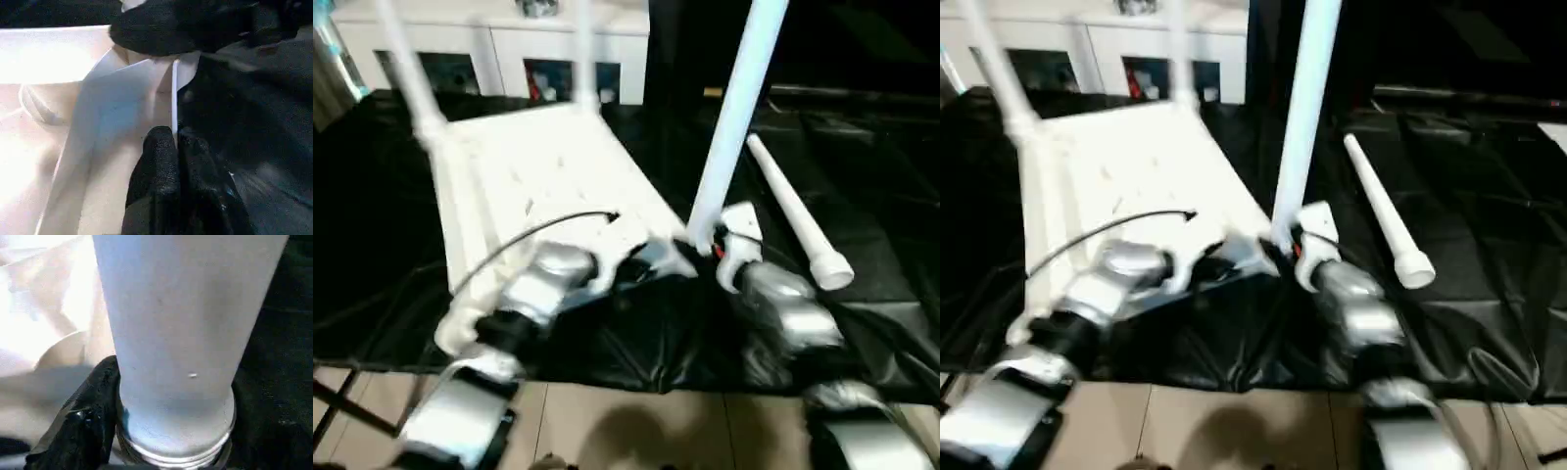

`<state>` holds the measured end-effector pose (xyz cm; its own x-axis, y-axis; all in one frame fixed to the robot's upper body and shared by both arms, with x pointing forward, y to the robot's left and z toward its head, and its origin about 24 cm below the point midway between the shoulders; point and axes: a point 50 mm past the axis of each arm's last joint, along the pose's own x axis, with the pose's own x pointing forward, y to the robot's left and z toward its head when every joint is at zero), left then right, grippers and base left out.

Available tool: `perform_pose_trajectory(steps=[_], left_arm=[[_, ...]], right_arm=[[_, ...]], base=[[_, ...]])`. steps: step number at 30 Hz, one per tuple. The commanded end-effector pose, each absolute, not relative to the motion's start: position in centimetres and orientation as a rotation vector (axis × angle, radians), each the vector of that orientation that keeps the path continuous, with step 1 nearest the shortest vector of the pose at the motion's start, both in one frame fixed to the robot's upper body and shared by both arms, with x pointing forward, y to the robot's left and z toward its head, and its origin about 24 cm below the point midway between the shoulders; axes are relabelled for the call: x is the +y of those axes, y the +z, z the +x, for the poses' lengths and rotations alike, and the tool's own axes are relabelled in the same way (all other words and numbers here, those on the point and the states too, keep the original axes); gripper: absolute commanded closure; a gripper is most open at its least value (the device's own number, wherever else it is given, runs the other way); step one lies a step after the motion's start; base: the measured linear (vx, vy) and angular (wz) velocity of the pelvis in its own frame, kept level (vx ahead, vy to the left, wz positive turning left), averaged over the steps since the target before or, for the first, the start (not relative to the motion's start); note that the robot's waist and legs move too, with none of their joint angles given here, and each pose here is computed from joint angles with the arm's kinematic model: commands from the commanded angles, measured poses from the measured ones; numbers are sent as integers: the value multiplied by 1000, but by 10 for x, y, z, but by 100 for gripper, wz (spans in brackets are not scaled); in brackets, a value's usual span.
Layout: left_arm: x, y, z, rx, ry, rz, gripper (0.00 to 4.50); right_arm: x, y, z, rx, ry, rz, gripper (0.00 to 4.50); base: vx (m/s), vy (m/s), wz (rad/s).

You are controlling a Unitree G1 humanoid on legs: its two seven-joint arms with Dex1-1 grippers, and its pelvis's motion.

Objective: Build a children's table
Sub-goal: Rotate leg to tighten

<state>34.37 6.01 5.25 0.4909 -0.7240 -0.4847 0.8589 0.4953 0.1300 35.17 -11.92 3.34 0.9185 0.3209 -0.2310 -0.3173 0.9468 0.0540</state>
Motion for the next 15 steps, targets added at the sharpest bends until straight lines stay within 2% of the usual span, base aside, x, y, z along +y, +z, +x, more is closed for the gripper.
perform_pose_trajectory(steps=[1,2,4,6,7,9,15], left_arm=[[34,71,344,295,-1040,366,450],[33,71,344,293,-1045,367,450],[32,70,341,286,-1072,369,450],[34,71,341,282,-1087,372,450],[36,71,340,278,-1108,377,450],[37,71,339,276,-1119,380,450],[49,70,328,265,-1299,401,450]], right_arm=[[-95,18,343,297,393,8,178],[-94,19,343,293,402,24,122],[-90,22,343,273,464,85,108],[-92,24,343,263,490,72,103],[-94,26,343,251,520,49,80],[-96,27,344,243,531,33,72],[-116,33,341,230,742,-66,69]], base=[[0,0,0],[0,0,0],[0,0,0],[0,0,0],[0,0,0],[0,0,0],[0,0,0]])
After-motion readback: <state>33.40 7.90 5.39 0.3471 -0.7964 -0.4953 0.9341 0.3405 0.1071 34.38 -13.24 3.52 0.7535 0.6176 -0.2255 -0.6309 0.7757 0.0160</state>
